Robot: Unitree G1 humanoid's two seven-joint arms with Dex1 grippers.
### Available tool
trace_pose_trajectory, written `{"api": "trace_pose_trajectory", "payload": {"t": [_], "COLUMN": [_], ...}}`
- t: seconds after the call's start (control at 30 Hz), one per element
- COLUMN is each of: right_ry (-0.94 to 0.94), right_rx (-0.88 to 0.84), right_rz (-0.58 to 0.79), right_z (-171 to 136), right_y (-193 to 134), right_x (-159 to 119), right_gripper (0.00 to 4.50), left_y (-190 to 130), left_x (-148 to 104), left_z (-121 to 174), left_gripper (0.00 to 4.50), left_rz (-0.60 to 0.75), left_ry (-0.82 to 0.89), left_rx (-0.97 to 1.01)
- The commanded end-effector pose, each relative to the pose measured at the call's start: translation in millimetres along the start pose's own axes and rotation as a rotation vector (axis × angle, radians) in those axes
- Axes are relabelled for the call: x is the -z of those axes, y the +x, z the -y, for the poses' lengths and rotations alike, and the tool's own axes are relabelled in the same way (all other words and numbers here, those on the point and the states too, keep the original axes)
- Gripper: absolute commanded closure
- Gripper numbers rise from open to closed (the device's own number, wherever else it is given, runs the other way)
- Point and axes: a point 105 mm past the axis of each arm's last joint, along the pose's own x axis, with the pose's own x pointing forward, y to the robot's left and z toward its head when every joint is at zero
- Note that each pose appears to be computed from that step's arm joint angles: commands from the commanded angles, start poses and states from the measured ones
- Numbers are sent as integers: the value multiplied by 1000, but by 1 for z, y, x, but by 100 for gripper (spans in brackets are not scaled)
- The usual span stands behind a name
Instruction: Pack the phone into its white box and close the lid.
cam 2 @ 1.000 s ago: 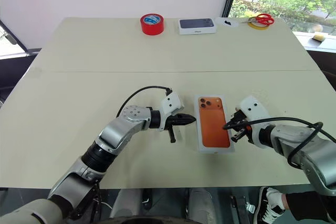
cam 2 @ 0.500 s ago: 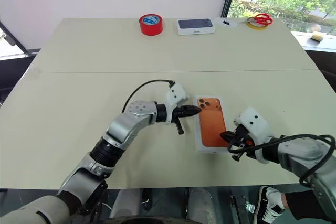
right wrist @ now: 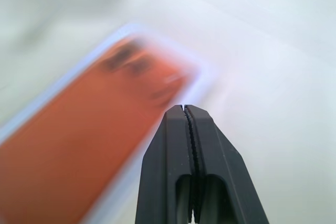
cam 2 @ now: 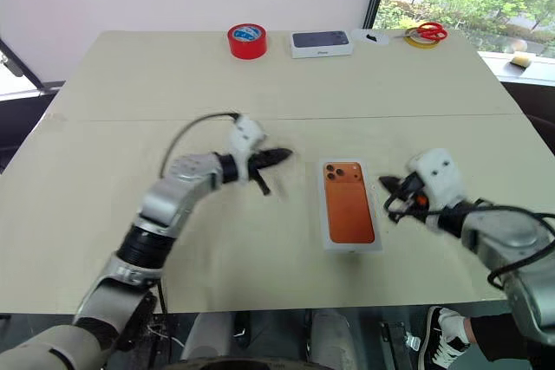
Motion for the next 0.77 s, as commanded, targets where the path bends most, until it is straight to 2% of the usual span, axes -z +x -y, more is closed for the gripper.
{"api": "trace_pose_trajectory", "payload": {"t": [0.03,0.1,0.3,0.6,0.77], "right_ry": [37,55,50,45,51], "right_rx": [74,77,4,-60,-71], "right_rz": [104,112,111,110,122], "right_z": [26,31,21,4,0], "right_y": [-1,1,14,24,26], "right_x": [-16,-16,-17,-17,-19], "right_gripper": [446,446,446,446,446], "left_y": [-43,-68,-115,-136,-136], "left_x": [-8,-1,24,32,36], "left_z": [-41,-60,-76,-81,-79], "left_gripper": [450,450,450,450,450], "left_rz": [73,66,-18,-41,-58], "left_ry": [-47,-67,-66,-90,-95], "left_rx": [-152,-240,-360,-435,-435]}}
